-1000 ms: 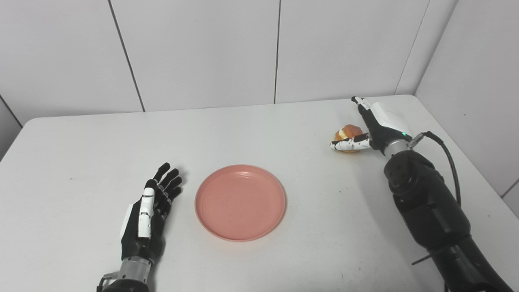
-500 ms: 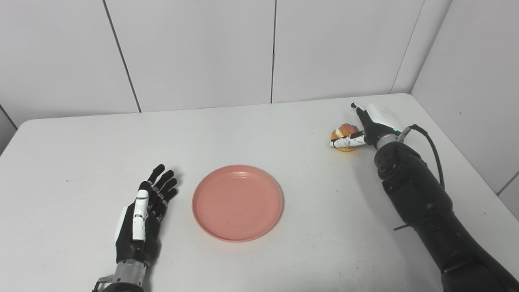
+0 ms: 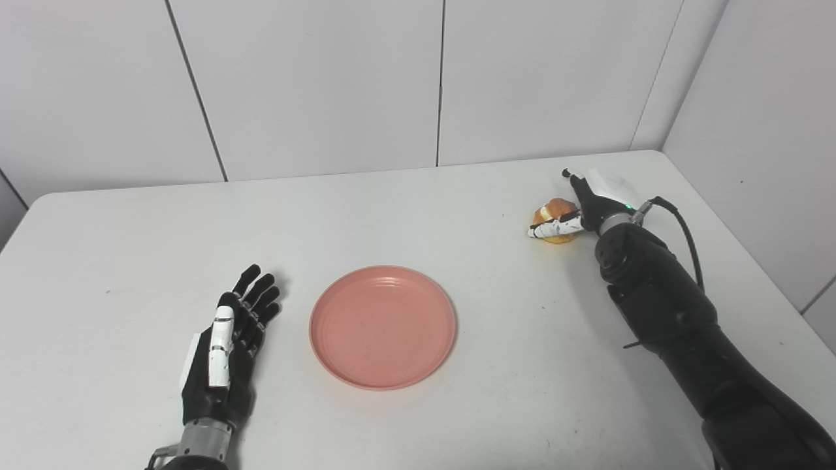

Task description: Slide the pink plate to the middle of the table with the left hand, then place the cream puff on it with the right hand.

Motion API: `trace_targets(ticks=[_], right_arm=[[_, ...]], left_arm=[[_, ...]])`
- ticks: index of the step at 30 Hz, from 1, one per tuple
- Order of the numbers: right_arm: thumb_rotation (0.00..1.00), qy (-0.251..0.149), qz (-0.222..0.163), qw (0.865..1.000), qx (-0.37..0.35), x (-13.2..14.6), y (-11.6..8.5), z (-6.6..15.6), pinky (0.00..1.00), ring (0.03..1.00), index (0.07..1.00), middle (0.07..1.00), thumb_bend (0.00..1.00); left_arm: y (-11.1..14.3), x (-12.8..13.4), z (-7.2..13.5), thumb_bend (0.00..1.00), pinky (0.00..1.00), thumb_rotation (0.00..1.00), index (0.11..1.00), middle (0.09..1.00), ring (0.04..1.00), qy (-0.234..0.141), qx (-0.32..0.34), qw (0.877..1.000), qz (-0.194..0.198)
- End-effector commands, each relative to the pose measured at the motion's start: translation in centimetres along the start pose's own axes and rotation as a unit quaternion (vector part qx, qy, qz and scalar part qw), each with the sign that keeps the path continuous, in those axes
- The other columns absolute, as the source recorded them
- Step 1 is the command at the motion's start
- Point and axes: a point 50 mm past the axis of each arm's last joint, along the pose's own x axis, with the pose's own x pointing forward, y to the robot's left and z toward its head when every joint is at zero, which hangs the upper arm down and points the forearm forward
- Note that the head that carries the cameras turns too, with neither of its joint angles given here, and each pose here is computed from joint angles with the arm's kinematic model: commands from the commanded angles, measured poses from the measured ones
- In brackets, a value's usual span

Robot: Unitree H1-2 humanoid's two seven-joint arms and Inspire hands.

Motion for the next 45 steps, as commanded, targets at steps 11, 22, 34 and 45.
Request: trace_targets(ticks=[11,22,34,45], right_arm=[[0.34,-0.038,-0.012,0.999,0.010,0.5,-2.8,2.5,0.56,0.699,0.835,0.773,0.88],[0.05,-0.040,0.030,0.998,-0.028,0.9,-3.0,1.7,0.39,0.458,0.624,0.533,0.65],[0.00,-0.023,-0.002,0.998,-0.059,0.7,-3.4,1.1,0.33,0.393,0.514,0.468,0.52],[0.00,-0.059,-0.029,0.997,-0.028,-1.1,-5.6,1.9,0.32,0.388,0.535,0.454,0.52]], left_arm=[[0.4,-0.2,0.0,0.46,0.93,1.00,0.868,0.889,0.902,0.014,0.000,1.000,0.002],[0.4,-0.2,0.2,0.47,0.93,1.00,0.871,0.893,0.906,0.015,0.000,1.000,0.001],[0.2,-0.1,0.3,0.46,0.92,1.00,0.863,0.886,0.899,0.014,-0.001,1.000,-0.002],[0.0,0.0,0.2,0.45,0.93,1.00,0.867,0.889,0.903,0.015,-0.004,1.000,0.000]])
